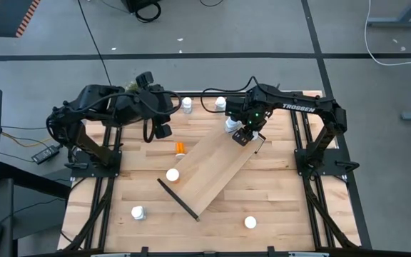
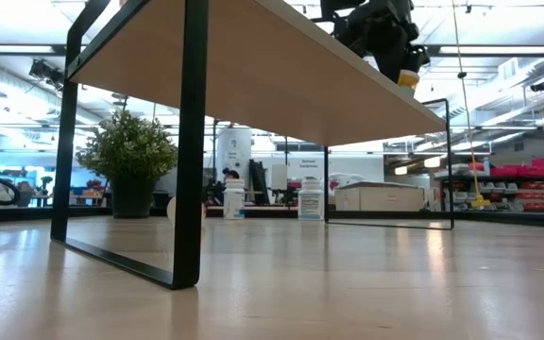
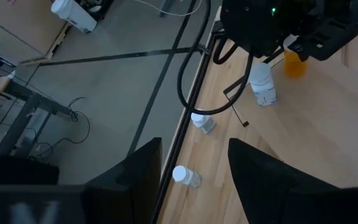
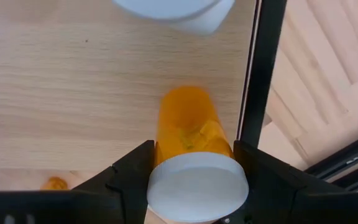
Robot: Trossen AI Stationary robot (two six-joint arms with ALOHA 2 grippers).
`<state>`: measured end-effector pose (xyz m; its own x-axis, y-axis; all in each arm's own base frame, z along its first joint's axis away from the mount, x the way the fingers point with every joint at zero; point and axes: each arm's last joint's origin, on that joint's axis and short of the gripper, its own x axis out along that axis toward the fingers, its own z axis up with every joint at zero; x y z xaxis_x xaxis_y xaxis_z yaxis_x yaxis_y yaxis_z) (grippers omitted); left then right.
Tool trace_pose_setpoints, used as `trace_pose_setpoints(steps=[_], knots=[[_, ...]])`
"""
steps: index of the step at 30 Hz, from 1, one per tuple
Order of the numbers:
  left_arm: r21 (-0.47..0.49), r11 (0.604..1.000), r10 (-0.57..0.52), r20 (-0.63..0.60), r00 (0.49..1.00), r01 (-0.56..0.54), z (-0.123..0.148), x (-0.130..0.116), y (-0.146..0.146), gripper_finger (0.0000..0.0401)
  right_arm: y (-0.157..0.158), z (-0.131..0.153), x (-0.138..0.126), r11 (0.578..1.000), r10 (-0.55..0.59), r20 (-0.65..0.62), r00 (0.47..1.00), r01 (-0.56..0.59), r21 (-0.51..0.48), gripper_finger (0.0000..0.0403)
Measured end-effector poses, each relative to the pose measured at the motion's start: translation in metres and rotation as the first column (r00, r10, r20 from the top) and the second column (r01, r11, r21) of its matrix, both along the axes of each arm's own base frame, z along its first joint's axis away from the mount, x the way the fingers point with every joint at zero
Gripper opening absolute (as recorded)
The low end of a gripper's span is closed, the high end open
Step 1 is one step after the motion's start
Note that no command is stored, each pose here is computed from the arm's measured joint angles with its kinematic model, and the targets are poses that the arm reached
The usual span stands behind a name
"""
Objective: Pick and place medicine bottles onto shelf by color
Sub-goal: Put the right orange pill bottle on the shelf
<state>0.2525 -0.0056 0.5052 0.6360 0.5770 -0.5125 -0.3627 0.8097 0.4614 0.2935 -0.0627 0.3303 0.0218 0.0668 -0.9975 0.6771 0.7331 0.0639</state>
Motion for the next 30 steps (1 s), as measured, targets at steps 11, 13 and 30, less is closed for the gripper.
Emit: trace_pose_setpoints(steps=[11, 13, 30], knots=[[-0.013, 1.0, 0.011, 0.011, 1.0, -0.011, -0.0003, 0.0006, -0.0001, 0.019, 0.0006, 0.0001, 0.0001, 0.999, -0.027, 0.003, 1.0, 0.027, 0.024, 0.0234], [-0.013, 1.0, 0.01, 0.011, 1.0, -0.01, -0.0003, 0.0006, -0.0001, 0.0192, 0.0007, 0.0001, 0.0002, 0.999, -0.028, 0.004, 1.0, 0.028, 0.029, 0.0242], [-0.013, 1.0, 0.01, 0.01, 1.0, -0.01, -0.0004, 0.0007, -0.0001, 0.0197, 0.0029, 0.0098, -0.0013, 0.995, -0.043, 0.051, 0.998, 0.038, 0.088, 0.0302]])
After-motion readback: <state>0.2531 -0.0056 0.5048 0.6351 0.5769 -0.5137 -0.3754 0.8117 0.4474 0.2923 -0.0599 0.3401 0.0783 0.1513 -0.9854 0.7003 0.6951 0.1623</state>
